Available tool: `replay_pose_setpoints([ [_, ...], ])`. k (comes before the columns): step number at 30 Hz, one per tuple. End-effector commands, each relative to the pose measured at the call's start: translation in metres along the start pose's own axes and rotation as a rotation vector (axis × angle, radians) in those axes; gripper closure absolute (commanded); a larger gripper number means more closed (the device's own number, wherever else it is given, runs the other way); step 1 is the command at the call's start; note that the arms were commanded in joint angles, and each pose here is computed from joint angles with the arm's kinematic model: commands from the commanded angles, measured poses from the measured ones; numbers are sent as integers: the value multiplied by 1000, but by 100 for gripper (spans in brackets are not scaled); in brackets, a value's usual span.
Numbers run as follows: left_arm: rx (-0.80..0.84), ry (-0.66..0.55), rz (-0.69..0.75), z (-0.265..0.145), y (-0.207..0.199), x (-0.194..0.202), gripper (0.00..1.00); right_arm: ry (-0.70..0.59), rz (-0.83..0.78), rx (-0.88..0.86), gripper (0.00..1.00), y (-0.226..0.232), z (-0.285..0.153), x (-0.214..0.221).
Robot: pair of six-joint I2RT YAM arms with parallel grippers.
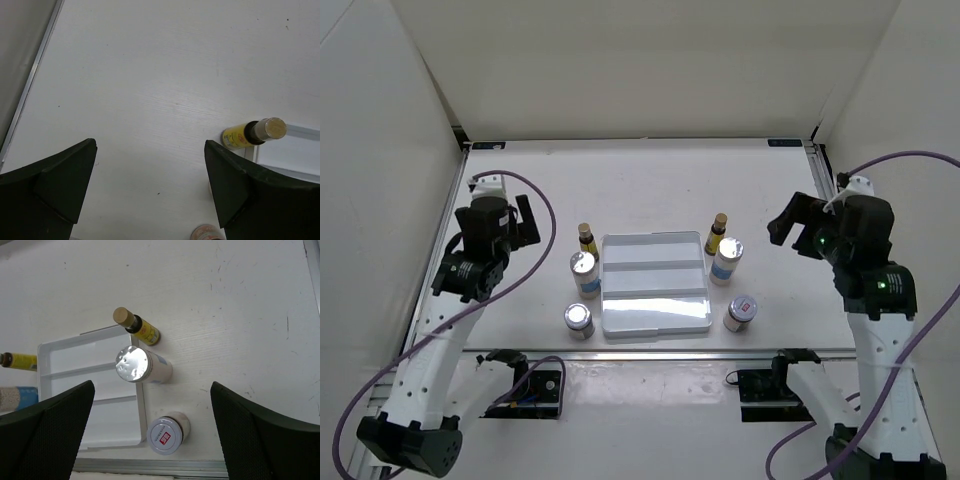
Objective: Organize the condiment bottles
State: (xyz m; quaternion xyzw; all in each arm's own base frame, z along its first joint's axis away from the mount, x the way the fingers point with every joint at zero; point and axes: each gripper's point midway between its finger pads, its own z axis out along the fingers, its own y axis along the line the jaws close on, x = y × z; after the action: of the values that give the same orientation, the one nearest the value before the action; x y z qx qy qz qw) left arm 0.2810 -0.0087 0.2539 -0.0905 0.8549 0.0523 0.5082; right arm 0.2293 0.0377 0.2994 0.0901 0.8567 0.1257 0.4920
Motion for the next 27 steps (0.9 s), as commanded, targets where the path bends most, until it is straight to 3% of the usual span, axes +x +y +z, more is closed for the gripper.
replay_pose_setpoints([
  [1,-73,-80,-91,-19,21,-9,1,38,-20,10,0,0,6,0],
  [4,-151,-146,-230,-35,43,6,1,95,58,47,0,-2,16,9],
  [7,-102,-212,-343,-49,44,10,1,134,3,-105,0,23,24,10],
  [13,18,-99,-243,-33,12,13,1,138,-58,-137,0,47,44,-12],
  [15,40,-55,-218,-25,3,17,1,207,-81,-93,0,48,62,-6],
  [18,34,-35,-201,-19,2,18,1,259,-168,-50,6,60,89,2],
  [21,45,-40,-204,-21,0,15,1,303,-246,18,19,70,118,14],
  [27,37,-44,-194,-22,3,17,1,434,-339,119,28,72,164,51],
])
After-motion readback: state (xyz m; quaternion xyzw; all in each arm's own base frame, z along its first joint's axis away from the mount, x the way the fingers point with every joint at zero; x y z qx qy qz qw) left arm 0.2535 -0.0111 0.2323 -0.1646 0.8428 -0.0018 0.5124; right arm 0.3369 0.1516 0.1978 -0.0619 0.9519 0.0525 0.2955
